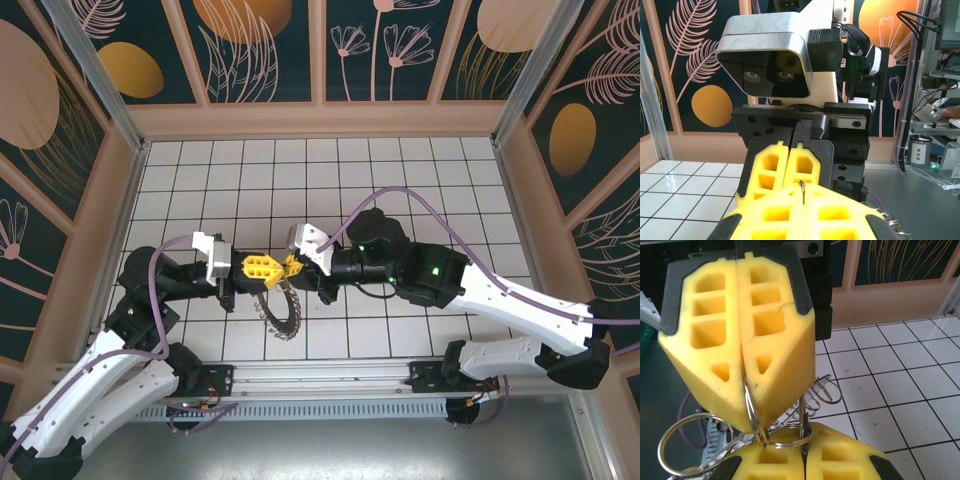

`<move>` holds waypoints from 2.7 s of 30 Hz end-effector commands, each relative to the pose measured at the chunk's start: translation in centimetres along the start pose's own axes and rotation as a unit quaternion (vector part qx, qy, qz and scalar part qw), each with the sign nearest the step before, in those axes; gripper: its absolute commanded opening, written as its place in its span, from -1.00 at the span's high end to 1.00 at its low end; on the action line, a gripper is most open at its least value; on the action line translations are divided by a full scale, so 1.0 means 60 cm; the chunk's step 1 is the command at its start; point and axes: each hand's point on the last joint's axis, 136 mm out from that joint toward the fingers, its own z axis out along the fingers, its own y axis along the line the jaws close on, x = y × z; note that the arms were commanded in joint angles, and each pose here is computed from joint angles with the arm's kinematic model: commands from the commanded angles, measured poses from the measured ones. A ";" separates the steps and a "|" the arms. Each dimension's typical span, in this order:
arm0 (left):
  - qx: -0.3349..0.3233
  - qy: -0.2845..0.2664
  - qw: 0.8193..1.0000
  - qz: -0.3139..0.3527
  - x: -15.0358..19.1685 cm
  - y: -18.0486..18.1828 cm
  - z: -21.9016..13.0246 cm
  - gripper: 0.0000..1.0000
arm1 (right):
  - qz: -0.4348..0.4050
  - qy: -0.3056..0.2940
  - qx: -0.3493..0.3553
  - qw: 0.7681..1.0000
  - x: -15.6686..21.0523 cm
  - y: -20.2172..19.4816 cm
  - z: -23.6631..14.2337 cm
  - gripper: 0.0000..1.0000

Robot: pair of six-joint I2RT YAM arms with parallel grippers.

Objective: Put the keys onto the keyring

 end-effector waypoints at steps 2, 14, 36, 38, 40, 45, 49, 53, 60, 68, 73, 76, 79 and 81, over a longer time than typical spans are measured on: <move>0.042 -0.023 0.998 0.026 -0.028 -0.032 -0.005 1.00 | 0.003 -0.007 0.009 1.000 -0.015 -0.007 0.003 1.00; 0.039 -0.022 0.999 0.026 -0.027 -0.031 -0.005 1.00 | -0.023 -0.087 0.032 0.995 -0.022 0.003 -0.065 0.29; 0.019 -0.011 0.999 0.023 -0.017 -0.017 -0.003 1.00 | -0.061 -0.127 -0.005 0.990 -0.053 0.034 -0.053 0.51; 0.020 -0.011 0.999 0.024 -0.018 -0.017 -0.003 1.00 | -0.060 -0.122 -0.005 0.991 -0.050 0.033 -0.047 0.54; 0.020 -0.010 0.999 0.024 -0.017 -0.018 -0.003 1.00 | -0.060 -0.121 -0.008 0.991 -0.051 0.034 -0.045 0.56; 0.019 -0.008 1.000 0.022 -0.014 -0.015 -0.001 1.00 | -0.063 -0.125 -0.011 0.990 -0.053 0.035 -0.045 0.61; 0.019 -0.006 1.000 0.019 -0.012 -0.013 0.000 1.00 | -0.063 -0.128 -0.009 0.990 -0.055 0.034 -0.045 0.62; 0.017 -0.007 1.000 0.021 -0.014 -0.013 -0.001 1.00 | -0.064 -0.130 -0.010 0.989 -0.056 0.035 -0.046 0.57; 0.017 -0.006 1.000 0.019 -0.013 -0.013 0.000 1.00 | -0.065 -0.133 -0.008 0.989 -0.058 0.034 -0.047 0.71; 0.006 0.008 1.000 0.016 -0.003 -0.005 0.001 1.00 | -0.066 -0.129 0.014 0.989 -0.062 0.022 -0.050 1.00; -0.052 0.067 0.996 0.017 0.030 0.028 -0.004 0.97 | -0.063 -0.098 0.052 0.992 -0.061 0.000 -0.058 1.00; -0.073 0.100 0.992 0.019 0.047 0.041 -0.009 0.78 | -0.062 -0.061 0.069 0.994 -0.052 -0.012 -0.055 1.00; -0.091 0.132 0.987 0.020 0.061 0.055 -0.010 0.72 | -0.062 -0.022 0.077 0.995 -0.039 -0.021 -0.045 1.00; -0.099 0.145 0.984 0.024 0.063 0.062 -0.010 0.73 | -0.062 0.001 0.080 0.995 -0.031 -0.025 -0.039 1.00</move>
